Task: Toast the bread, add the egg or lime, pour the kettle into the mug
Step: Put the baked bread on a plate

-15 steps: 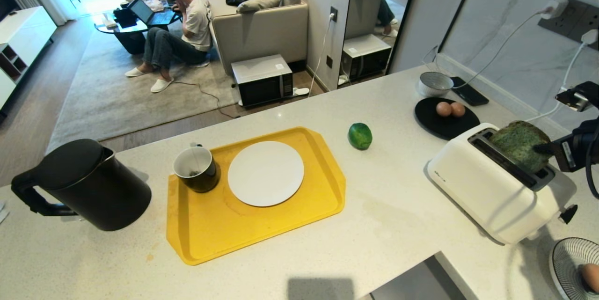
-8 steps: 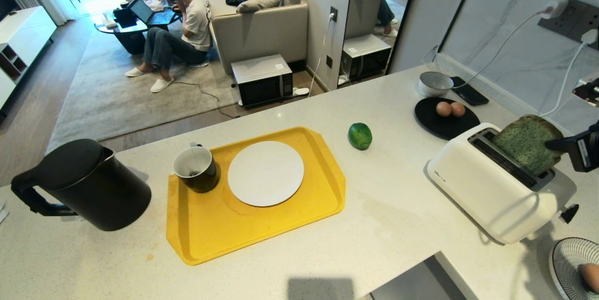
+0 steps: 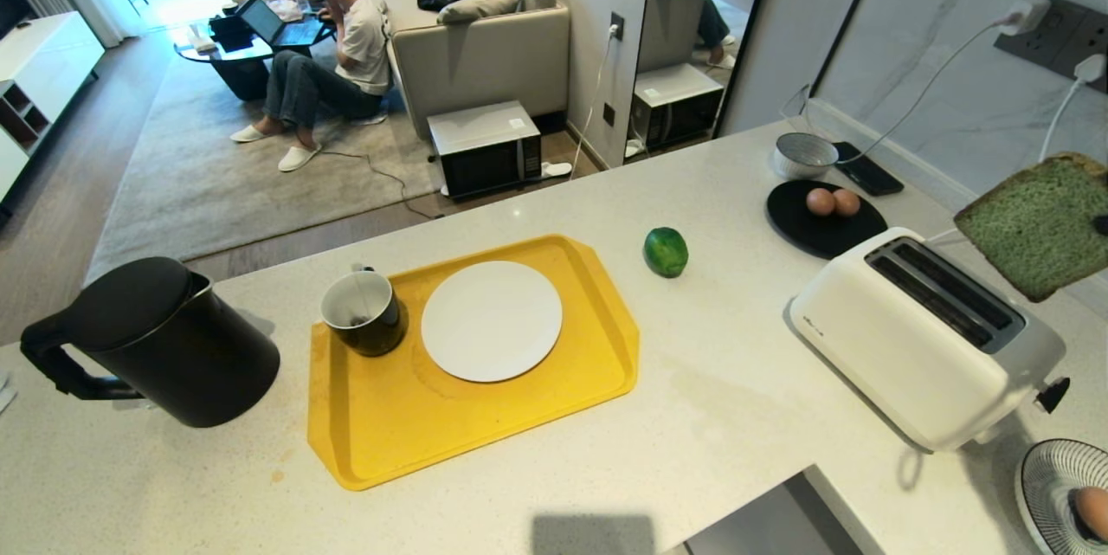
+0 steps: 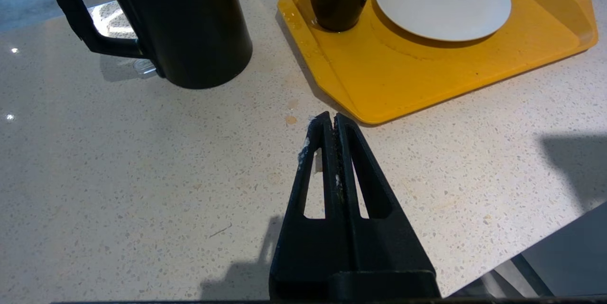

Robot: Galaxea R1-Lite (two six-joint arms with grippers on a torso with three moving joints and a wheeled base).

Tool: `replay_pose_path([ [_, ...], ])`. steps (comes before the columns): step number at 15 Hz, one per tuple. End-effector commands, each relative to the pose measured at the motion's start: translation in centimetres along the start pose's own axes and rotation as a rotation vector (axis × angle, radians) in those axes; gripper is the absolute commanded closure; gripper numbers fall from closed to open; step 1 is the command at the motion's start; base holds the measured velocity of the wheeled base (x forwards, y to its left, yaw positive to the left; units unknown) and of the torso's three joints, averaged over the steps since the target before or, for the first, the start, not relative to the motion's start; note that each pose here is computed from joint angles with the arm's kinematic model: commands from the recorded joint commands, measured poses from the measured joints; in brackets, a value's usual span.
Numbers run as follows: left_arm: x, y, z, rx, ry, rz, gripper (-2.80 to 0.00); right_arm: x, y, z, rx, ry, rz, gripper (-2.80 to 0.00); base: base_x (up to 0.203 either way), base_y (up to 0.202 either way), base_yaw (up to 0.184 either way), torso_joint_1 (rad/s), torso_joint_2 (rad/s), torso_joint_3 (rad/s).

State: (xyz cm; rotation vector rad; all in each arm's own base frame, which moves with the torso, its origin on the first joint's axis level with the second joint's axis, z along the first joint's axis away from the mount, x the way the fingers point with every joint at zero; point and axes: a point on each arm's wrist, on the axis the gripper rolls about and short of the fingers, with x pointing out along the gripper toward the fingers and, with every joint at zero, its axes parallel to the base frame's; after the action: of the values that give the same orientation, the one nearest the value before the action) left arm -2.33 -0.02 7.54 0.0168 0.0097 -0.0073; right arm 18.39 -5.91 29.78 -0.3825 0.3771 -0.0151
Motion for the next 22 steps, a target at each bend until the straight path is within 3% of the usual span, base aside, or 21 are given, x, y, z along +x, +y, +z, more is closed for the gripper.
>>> replay_pose_path([
  [1,0.00,0.00,0.00,0.000,-0.001,0.000,0.00,-2.35,0.25,0.57,-0.018,-0.050,-0.046,0.00,0.000,0.000,0.000,0.000,0.00,0.000],
  [13,0.00,0.00,0.00,0.000,-0.001,0.000,0.00,-3.25,0.59,0.30,-0.020,-0.051,-0.071,0.00,0.000,0.000,0.000,0.000,0.00,0.000],
  [22,0.00,0.00,0.00,0.000,-0.001,0.000,0.00,-3.15,0.79,-0.13,-0.014,-0.038,-0.064,0.00,0.001,-0.009,0.163,0.005,0.00,0.004],
])
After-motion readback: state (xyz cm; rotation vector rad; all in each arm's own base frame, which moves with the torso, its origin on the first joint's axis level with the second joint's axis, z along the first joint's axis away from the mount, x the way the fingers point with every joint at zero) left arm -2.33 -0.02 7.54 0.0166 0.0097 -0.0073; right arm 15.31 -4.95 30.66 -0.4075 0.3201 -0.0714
